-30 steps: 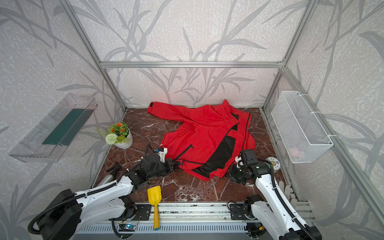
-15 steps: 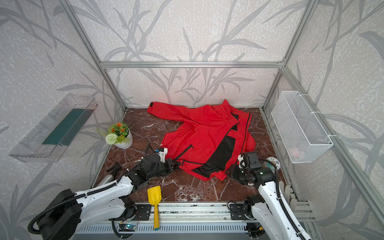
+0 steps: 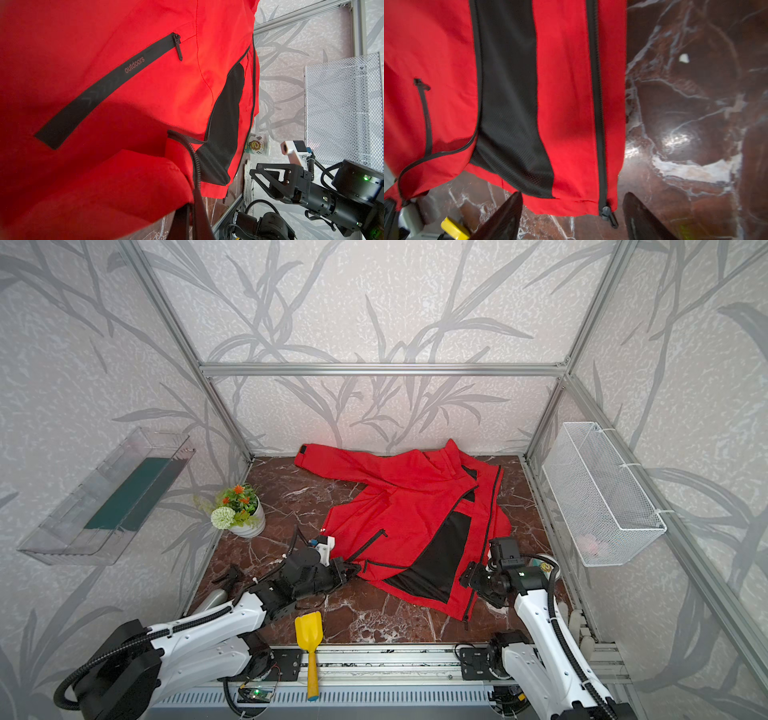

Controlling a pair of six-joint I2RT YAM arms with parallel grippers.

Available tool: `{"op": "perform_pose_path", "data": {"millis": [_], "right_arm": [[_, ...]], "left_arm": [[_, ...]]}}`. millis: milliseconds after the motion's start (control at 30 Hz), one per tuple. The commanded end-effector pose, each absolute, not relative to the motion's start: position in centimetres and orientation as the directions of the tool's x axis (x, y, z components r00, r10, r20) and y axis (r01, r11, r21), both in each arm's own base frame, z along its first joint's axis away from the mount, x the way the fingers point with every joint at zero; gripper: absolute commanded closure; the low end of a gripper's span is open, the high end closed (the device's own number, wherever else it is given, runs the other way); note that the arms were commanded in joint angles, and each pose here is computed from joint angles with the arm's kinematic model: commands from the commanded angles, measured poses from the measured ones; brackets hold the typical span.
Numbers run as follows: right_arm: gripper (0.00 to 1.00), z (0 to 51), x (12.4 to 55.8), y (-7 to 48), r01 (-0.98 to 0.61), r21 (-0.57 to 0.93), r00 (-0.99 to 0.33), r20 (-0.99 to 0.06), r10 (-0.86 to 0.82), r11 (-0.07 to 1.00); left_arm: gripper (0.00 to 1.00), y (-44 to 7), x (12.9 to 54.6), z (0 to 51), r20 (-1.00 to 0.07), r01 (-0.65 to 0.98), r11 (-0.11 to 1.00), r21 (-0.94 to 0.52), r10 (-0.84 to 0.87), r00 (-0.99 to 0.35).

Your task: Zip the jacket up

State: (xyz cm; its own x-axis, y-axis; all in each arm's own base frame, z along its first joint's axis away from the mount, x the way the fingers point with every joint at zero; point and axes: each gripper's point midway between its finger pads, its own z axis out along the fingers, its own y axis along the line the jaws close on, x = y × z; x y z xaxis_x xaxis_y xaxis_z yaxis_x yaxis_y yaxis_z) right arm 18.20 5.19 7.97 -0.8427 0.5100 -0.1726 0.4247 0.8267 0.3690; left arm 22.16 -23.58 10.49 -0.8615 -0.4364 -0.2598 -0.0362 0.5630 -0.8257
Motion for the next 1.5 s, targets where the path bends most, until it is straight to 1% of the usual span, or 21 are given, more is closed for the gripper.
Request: {"op": "perform_pose_path", "data": {"millis": [0, 133, 233, 333, 400, 467, 533, 567, 600, 633, 700, 733, 767, 800, 900, 1000, 1100, 1167, 1233, 1400, 1467], "right_arm": [[0.16, 7.5, 19.7, 3.2, 0.472, 0.306, -0.795, -0.258, 0.549, 0.827], [0.1, 6.2, 21.2, 3.5, 0.445, 0.337, -0.794, -0.28, 0.54, 0.829], [0.1, 5.7, 22.3, 5.2, 0.393, 0.434, -0.802, -0.269, 0.533, 0.811], [0.1, 5.0, 22.5, 5.1, 0.405, 0.422, -0.806, -0.254, 0.534, 0.811], [0.1, 4.8, 22.7, 5.3, 0.371, 0.423, -0.824, -0.26, 0.503, 0.827], [0.11, 5.1, 23.1, 6.3, 0.334, 0.463, -0.838, -0.253, 0.483, 0.821], [0.17, 5.6, 23.3, 7.3, 0.287, 0.509, -0.856, -0.244, 0.456, 0.811], [0.21, 5.8, 23.5, 7.8, 0.272, 0.531, -0.858, -0.243, 0.452, 0.802], [0.31, 5.9, 23.7, 7.9, 0.272, 0.543, -0.856, -0.241, 0.457, 0.794], [0.47, 5.9, 23.7, 8.0, 0.279, 0.548, -0.853, -0.235, 0.466, 0.788], [0.7, 6.3, 23.9, 7.8, 0.291, 0.54, -0.85, -0.232, 0.473, 0.789], [0.85, 6.4, 23.9, 7.4, 0.311, 0.521, -0.847, -0.227, 0.481, 0.795], [0.94, 6.7, 23.8, 7.2, 0.32, 0.502, -0.848, -0.227, 0.479, 0.804], [1.0, 7.0, 23.7, 6.6, 0.336, 0.47, -0.846, -0.23, 0.481, 0.816], [1.0, 8.3, 23.0, 4.3, 0.404, 0.333, -0.834, -0.249, 0.492, 0.852], [1.0, 10.6, 23.1, 2.0, 0.429, 0.174, -0.82, -0.336, 0.463, 0.886], [1.0, 13.4, 23.8, 1.1, 0.398, 0.011, -0.835, -0.409, 0.367, 0.917], [1.0, 14.4, 24.4, 1.5, 0.353, -0.111, -0.869, -0.408, 0.281, 0.929], [1.0, 14.5, 25.1, 2.9, 0.295, -0.181, -0.901, -0.38, 0.21, 0.938], [1.0, 12.8, 26.6, 8.7, 0.148, -0.176, -0.956, -0.279, 0.094, 0.973], [1.0, 11.6, 27.0, 11.6, 0.102, -0.107, -0.974, -0.214, 0.077, 0.989]], "left_arm": [[1.0, -23.9, 22.5, 11.7, -0.28, -0.011, 0.554, -0.832, -0.438, -0.854], [1.0, -24.0, 22.4, 11.7, -0.276, -0.011, 0.554, -0.832, -0.431, -0.859], [1.0, -23.9, 22.4, 11.7, -0.279, -0.013, 0.558, -0.829, -0.434, -0.857], [1.0, -23.8, 22.4, 11.8, -0.281, -0.012, 0.56, -0.828, -0.434, -0.856], [1.0, -23.8, 22.4, 11.9, -0.283, -0.011, 0.561, -0.828, -0.434, -0.855], [1.0, -23.7, 22.4, 11.7, -0.284, -0.013, 0.565, -0.825, -0.435, -0.854], [1.0, -23.7, 22.4, 11.7, -0.285, -0.012, 0.565, -0.825, -0.434, -0.855], [1.0, -23.7, 22.4, 11.8, -0.285, -0.011, 0.564, -0.826, -0.434, -0.855], [1.0, -23.7, 22.4, 11.8, -0.285, -0.012, 0.565, -0.825, -0.434, -0.855], [1.0, -23.7, 22.5, 11.9, -0.286, -0.011, 0.564, -0.826, -0.435, -0.854], [1.0, -23.8, 22.5, 12.0, -0.289, -0.006, 0.564, -0.826, -0.432, -0.854], [1.0, -23.9, 22.5, 12.1, -0.29, -0.003, 0.564, -0.825, -0.429, -0.856], [1.0, -23.9, 22.5, 12.2, -0.292, -0.002, 0.565, -0.825, -0.429, -0.855], [1.0, -23.9, 22.5, 12.3, -0.293, -0.001, 0.566, -0.824, -0.429, -0.854], [1.0, -23.8, 22.5, 12.1, -0.293, -0.003, 0.568, -0.823, -0.428, -0.855], [1.0, -23.9, 22.5, 12.0, -0.292, -0.005, 0.576, -0.817, -0.421, -0.859], [1.0, -24.2, 22.4, 11.7, -0.305, 0.004, 0.599, -0.801, -0.401, -0.864], [1.0, -24.5, 22.3, 11.6, -0.318, 0.017, 0.617, -0.787, -0.382, -0.868], [1.0, -24.8, 22.2, 11.7, -0.334, 0.031, 0.632, -0.774, -0.366, -0.868], [1.0, -25.3, 22.2, 11.8, -0.349, 0.046, 0.641, -0.766, -0.355, -0.868], [1.0, -25.4, 22.1, 11.9, -0.351, 0.048, 0.64, -0.767, -0.356, -0.866]]}}
